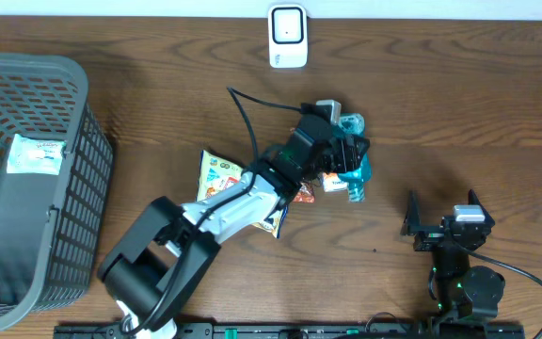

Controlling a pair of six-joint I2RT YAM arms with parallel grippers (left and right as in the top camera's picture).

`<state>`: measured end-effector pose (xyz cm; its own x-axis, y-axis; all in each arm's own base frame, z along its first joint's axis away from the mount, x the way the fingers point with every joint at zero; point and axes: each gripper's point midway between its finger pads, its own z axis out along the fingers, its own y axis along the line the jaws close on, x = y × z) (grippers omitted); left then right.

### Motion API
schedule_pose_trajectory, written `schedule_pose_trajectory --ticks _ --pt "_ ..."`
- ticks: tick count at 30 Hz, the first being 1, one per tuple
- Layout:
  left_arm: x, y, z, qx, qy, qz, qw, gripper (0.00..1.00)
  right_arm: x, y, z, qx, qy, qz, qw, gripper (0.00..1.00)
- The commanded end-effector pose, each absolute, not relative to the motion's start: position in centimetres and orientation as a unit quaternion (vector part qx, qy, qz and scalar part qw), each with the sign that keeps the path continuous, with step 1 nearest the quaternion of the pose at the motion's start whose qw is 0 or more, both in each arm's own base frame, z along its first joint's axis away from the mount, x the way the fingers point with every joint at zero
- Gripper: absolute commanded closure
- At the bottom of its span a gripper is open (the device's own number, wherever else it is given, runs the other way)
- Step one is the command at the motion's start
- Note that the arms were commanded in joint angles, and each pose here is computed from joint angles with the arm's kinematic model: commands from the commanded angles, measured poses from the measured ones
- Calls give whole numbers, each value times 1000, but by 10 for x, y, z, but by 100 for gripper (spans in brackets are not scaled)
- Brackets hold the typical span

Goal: Scan the item barcode
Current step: 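Place the teal bottle on the table right of the orange box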

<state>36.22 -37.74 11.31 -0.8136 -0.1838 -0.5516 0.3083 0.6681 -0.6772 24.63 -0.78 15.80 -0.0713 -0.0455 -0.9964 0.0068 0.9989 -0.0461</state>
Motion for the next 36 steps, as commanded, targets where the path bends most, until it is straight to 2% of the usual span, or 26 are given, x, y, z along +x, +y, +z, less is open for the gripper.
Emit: schedule_pose_trajectory --ticks 1,11,18,23,25,27,28,29,31,36 --pt "370 -384 118 32 853 -414 315 53 246 -8 157 -8 732 -16 681 1" --pt "366 -378 69 26 884 -379 274 53 246 -8 157 -8 732 -16 681 1" --pt "361 -329 26 10 932 -286 222 53 246 -8 157 -8 732 -16 681 1" --pt "363 -305 15 1 944 -263 198 53 246 -8 157 -8 732 -16 681 1" --pt "360 -303 14 1 946 -263 190 40 246 -8 157 -8 732 -16 681 1" --pt "356 -305 19 8 946 -266 186 18 246 -8 157 -8 732 -16 681 1" --pt "354 -307 22 16 945 -269 185 12 246 -8 157 -8 732 -16 681 1" --pt "349 -309 35 35 943 -272 188 1 246 -8 157 -8 732 -16 681 1" --pt "345 -309 54 50 943 -266 193 2 246 -8 157 -8 732 -16 681 1" --pt "343 -267 145 58 943 -192 264 2 246 -8 157 -8 732 -16 681 1"
